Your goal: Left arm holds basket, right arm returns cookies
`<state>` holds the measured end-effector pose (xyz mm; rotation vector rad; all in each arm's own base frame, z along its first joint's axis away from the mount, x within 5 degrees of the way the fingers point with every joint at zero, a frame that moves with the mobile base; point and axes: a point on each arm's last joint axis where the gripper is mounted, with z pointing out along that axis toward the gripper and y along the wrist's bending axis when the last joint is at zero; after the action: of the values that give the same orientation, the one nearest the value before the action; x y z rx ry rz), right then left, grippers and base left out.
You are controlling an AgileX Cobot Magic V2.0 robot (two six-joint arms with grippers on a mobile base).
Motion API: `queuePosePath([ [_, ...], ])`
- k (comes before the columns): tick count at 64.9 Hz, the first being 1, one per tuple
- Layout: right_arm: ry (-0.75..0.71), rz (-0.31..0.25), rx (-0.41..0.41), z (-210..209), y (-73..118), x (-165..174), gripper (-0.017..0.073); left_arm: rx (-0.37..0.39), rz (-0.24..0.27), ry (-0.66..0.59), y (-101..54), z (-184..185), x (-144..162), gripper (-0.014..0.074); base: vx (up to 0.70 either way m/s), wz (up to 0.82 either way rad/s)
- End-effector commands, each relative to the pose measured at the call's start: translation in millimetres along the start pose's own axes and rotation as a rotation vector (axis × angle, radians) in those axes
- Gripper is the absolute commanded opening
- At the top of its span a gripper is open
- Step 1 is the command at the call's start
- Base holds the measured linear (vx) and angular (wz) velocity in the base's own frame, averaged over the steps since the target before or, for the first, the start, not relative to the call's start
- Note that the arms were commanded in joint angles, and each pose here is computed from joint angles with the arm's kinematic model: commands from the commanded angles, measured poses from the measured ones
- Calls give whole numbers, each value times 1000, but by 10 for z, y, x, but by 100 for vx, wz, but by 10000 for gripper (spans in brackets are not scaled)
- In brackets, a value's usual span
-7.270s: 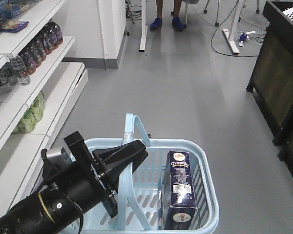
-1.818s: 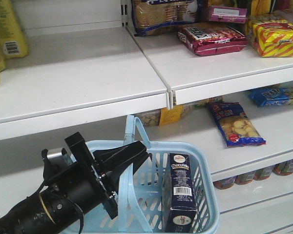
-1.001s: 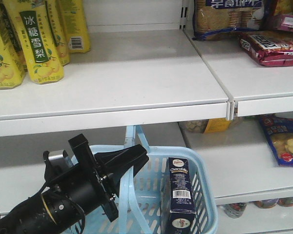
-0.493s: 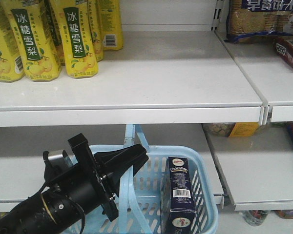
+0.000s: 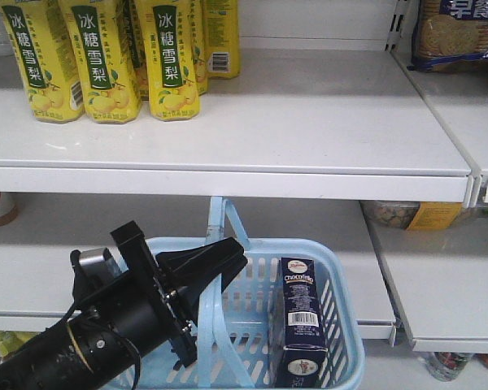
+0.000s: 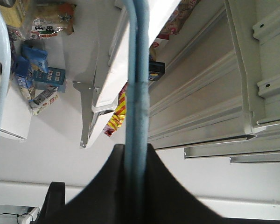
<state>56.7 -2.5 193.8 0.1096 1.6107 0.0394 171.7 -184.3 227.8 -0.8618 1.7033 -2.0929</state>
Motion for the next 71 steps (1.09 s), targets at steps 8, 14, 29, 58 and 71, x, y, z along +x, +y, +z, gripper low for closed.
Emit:
queuePosePath([
  [8, -65, -15, -1, -3, -1, -13, -6, 358, 3, 110, -415, -31, 133, -3, -1, 2],
  [14, -65, -15, -1, -3, -1, -13, -6, 358, 3, 110, -415, -31, 133, -3, 0, 0],
  [29, -65, -15, -1, -3, -1, -13, -6, 358, 3, 110, -415, -31, 133, -3, 0, 0],
  [58, -65, -25, 0, -3, -1, -13, -6, 358, 3, 110, -415, -31, 133, -3, 0, 0],
  [71, -65, -23, 0, -3, -1, -13, -6, 358, 3, 110, -415, -31, 133, -3, 0, 0],
])
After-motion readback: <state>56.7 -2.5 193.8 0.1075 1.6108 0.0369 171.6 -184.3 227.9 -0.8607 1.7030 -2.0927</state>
